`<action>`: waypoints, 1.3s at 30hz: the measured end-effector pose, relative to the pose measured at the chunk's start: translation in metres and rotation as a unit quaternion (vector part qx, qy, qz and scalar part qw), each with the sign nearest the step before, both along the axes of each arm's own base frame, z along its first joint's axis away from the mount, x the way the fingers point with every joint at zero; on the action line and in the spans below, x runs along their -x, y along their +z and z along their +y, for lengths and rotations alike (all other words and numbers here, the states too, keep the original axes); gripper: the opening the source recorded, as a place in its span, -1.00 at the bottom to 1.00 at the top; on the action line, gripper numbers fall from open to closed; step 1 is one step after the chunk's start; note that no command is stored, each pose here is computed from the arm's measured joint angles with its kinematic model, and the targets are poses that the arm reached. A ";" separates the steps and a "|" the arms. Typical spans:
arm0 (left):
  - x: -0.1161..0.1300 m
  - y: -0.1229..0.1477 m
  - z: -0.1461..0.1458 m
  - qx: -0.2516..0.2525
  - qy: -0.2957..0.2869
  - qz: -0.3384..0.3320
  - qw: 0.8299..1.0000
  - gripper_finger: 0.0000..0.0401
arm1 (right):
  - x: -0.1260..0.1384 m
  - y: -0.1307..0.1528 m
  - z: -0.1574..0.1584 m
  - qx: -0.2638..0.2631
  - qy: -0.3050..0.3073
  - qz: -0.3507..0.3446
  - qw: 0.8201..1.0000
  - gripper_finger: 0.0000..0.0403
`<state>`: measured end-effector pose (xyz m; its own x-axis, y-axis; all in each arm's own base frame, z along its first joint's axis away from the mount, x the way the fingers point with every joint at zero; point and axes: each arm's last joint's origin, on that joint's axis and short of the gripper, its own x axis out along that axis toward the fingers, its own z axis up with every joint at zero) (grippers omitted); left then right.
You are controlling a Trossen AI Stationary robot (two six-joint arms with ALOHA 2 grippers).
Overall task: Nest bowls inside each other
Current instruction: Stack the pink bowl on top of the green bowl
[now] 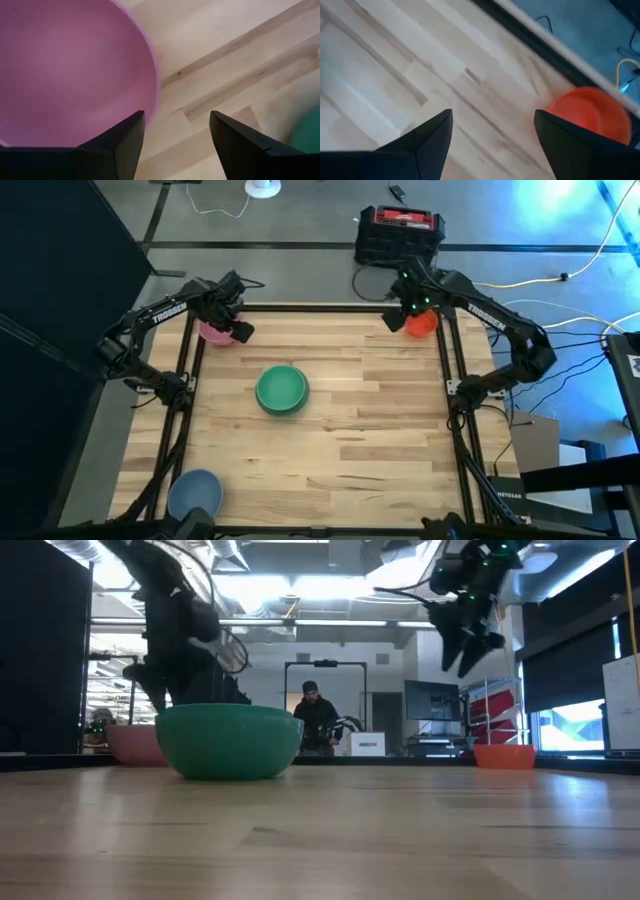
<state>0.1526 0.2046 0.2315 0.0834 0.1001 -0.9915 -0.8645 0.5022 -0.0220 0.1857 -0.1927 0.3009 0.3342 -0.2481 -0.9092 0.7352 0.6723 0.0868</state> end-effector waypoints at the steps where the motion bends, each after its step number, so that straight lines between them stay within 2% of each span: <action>1: 0.001 -0.005 -0.001 0.002 0.000 0.002 1.000 0.04 | 0.003 -0.005 0.003 -0.003 -0.001 0.000 1.000 0.31; 6: 0.006 -0.023 -0.006 0.006 0.006 0.023 1.000 0.04 | 0.012 -0.025 0.016 -0.040 -0.009 -0.020 0.999 0.31; 11: 0.009 -0.032 -0.008 -0.007 0.008 0.046 0.999 0.04 | 0.015 -0.036 0.029 -0.049 0.007 -0.029 0.998 0.31; 29: 0.014 -0.051 -0.015 0.000 0.033 0.058 0.998 -0.23 | -0.001 -0.051 0.056 -0.071 0.042 -0.024 0.996 0.31; 34: 0.013 -0.052 -0.016 -0.003 0.029 0.056 0.998 -0.42 | -0.002 -0.051 0.057 -0.073 0.044 -0.024 0.996 0.31; 39: 0.012 -0.051 -0.017 -0.002 0.011 0.059 0.998 -0.79 | -0.002 -0.051 0.058 -0.083 0.046 -0.031 0.995 0.31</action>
